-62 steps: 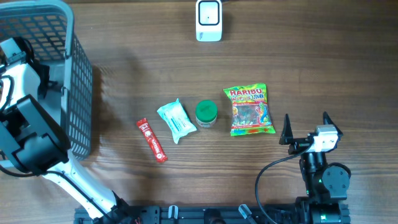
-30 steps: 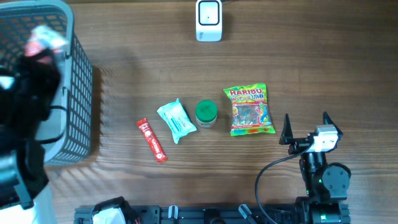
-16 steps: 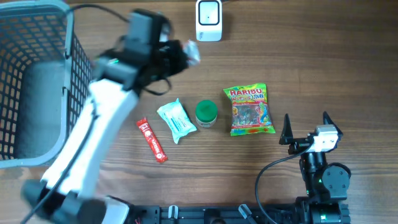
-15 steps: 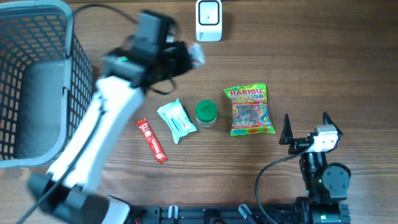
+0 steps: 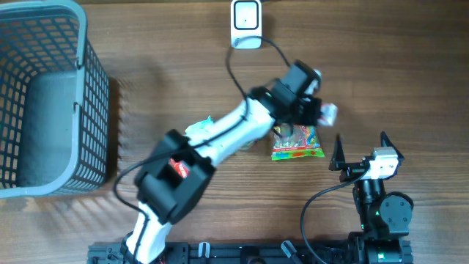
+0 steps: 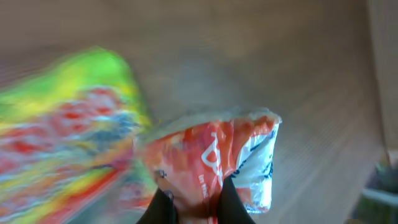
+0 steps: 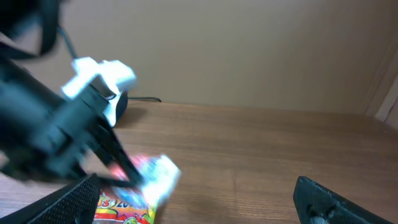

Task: Scan the item barcode
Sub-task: 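Carry the Kleenex pack right of the HARIBO bag and release it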

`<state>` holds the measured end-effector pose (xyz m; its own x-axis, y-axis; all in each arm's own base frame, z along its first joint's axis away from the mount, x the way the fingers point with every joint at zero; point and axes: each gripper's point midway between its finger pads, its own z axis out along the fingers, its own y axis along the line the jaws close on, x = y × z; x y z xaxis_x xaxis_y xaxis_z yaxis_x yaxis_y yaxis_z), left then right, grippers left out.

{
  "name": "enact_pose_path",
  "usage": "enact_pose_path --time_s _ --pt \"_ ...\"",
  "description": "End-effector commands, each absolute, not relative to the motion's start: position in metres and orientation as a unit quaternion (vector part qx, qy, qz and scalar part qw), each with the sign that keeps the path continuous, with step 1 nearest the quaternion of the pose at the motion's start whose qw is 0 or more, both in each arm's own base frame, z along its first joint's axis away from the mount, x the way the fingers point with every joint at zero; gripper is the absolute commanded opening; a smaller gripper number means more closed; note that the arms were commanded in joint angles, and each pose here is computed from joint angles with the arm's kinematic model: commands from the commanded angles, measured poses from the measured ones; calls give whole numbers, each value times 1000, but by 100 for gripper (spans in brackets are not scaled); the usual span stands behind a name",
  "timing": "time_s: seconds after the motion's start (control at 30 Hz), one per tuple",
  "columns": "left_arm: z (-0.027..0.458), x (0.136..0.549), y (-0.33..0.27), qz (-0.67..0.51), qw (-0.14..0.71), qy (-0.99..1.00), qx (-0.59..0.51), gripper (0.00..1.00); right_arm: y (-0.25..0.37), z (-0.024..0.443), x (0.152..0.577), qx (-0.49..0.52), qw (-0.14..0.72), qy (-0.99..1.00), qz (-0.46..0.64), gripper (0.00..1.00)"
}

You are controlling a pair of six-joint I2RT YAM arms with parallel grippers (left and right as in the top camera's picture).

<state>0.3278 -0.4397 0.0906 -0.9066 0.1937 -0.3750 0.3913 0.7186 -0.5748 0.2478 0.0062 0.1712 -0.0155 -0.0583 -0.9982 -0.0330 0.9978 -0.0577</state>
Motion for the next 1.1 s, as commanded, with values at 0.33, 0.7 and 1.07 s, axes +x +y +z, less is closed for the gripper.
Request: enact_pose_path --time_s 0.33,0.7,1.07 --pt "46 287 -469 -307 126 922 200 100 9 172 248 -41 702 711 -9 100" --pt "100 396 -321 -177 213 960 39 100 9 172 248 -41 702 711 -9 100" --pt "310 391 -230 -150 451 879 -40 100 9 172 248 -41 702 711 -9 100"
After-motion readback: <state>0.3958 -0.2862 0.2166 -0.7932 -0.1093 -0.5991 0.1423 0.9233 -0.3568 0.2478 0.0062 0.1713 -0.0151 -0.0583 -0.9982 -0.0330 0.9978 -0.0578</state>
